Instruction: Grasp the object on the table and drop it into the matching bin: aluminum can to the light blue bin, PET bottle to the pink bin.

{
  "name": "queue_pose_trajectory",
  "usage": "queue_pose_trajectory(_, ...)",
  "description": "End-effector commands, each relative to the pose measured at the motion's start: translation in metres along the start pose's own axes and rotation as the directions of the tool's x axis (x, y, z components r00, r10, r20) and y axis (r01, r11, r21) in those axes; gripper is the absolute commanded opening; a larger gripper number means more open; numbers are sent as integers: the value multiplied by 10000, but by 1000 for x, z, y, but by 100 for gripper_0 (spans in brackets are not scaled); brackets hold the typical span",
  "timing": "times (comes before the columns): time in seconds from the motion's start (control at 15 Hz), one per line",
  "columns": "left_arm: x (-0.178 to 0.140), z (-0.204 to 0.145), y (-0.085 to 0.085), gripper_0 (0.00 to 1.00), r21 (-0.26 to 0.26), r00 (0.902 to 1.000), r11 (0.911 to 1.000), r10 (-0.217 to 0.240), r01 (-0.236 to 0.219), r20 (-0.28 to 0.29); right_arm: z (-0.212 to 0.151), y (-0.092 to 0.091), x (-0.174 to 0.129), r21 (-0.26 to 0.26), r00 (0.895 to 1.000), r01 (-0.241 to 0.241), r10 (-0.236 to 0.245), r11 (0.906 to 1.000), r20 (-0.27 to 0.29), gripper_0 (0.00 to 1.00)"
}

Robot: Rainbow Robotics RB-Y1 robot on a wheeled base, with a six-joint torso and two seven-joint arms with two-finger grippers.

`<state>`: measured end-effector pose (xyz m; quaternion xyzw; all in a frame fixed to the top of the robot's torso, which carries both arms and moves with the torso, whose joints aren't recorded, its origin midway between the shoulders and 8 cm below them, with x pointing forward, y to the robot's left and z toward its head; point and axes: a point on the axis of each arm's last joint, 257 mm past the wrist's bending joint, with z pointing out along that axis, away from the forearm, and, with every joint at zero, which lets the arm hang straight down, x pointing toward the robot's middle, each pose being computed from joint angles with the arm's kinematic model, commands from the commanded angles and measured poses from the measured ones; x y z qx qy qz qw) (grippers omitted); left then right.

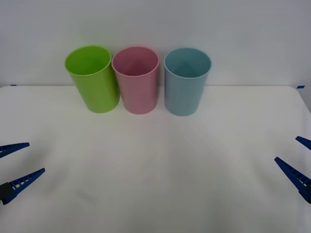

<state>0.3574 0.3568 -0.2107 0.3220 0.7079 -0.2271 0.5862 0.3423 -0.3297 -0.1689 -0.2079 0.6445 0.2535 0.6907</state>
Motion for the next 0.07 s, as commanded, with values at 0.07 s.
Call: queue_pose_trajectory(0.07,0,0,0,100,-5,10000,10000,-5,5,-8,0,0,0,0,10000,0,0,10000,0,100)
